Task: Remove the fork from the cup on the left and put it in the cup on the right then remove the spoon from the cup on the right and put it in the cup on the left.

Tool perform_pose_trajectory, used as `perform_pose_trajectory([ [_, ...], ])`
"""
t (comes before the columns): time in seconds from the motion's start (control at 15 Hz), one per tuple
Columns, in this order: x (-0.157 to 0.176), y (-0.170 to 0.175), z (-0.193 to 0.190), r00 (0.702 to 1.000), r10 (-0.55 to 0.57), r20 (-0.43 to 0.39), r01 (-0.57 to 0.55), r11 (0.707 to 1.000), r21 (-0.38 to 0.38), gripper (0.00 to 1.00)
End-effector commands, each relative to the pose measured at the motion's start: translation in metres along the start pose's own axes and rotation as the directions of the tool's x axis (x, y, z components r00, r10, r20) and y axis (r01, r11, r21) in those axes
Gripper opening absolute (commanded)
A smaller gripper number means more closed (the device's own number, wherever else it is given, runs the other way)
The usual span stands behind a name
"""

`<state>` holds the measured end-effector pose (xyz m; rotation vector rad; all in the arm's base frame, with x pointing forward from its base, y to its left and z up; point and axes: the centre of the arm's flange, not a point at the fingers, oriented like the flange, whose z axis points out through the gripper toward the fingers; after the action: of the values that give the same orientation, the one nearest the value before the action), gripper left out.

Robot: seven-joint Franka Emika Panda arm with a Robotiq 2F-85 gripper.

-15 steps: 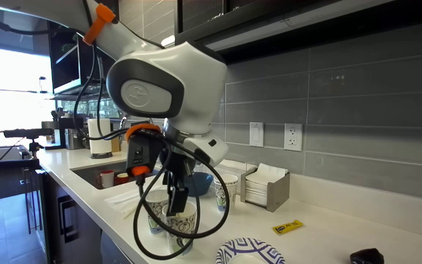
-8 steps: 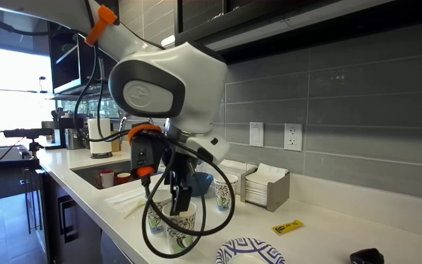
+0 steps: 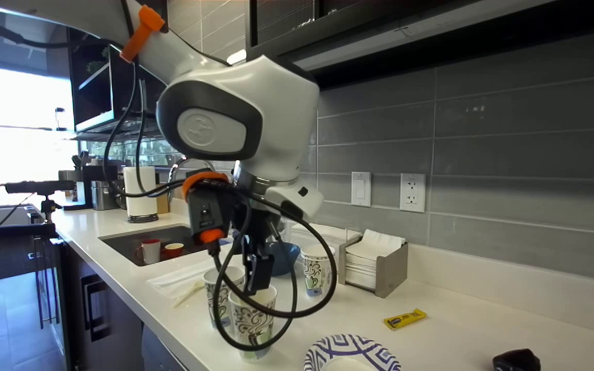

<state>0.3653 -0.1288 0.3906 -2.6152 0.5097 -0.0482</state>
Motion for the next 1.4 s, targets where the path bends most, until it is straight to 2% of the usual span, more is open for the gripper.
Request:
perform_pose_trajectory([
  [0.0,0.0087,-0.0052,0.0008,0.999,-0.033,-0.005,0.033,0.999,0.007,1.00],
  [0.73,0.0148,-0.0104,0.0073,0.997,-0.076,0.017,0.076,0.997,0.007,1.00],
  [1.33,0.0155,-0.0070,0.0079,0.998,-0.063,0.023,0.064,0.998,-0.021,1.00],
])
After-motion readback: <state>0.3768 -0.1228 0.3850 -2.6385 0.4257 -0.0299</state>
